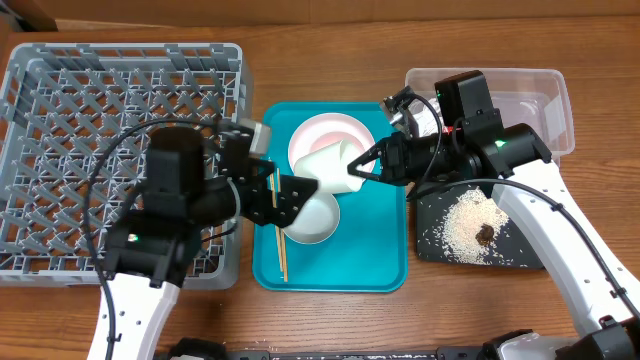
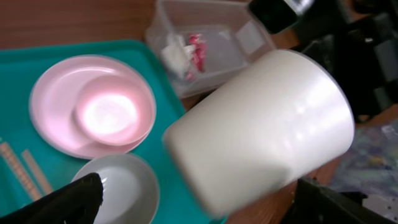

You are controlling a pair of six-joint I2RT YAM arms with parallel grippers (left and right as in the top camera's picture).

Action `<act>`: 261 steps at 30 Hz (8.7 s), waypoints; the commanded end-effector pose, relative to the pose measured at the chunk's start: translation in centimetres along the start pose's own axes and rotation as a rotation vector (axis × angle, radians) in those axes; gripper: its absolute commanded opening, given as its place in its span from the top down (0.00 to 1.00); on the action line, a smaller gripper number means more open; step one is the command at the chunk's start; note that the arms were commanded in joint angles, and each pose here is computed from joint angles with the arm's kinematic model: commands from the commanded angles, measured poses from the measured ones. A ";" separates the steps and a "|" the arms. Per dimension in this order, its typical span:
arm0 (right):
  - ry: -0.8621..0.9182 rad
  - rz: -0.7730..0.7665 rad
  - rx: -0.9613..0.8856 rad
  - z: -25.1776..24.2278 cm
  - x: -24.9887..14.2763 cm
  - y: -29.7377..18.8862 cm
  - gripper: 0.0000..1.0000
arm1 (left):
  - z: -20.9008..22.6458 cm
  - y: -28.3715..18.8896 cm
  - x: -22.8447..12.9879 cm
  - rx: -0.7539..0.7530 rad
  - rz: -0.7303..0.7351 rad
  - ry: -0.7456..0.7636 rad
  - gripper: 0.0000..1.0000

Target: Sort waste into correct bins and load items into the dishwasher

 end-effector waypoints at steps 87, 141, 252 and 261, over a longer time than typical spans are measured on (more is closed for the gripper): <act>0.375 -0.421 -0.814 -10.5 -3.0 -17.0 0.02 | 10.0 -1.8 0.1 0.559 0.243 -0.290 0.00; 0.410 -0.434 -0.774 -10.7 -3.3 -17.6 0.00 | 24.9 -6.0 2.4 -0.085 -0.109 -0.323 0.96; 0.418 -0.426 -0.778 -10.7 -3.5 -17.6 0.00 | 33.2 -2.8 1.0 -0.170 -0.010 -0.675 0.52; 0.418 -0.426 -0.778 -10.7 -3.5 -17.6 0.00 | 31.0 -7.3 1.8 -0.132 -0.030 -0.620 0.00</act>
Point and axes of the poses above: each gripper's point midway between its finger pads, its own y axis out along the fingers, its own z axis along the line the jaws close on, x = y × z, the point moved 7 cm from there along -y, back along the fingers, and after that the axes turned 8 degrees about y, right-handed, at the moved point
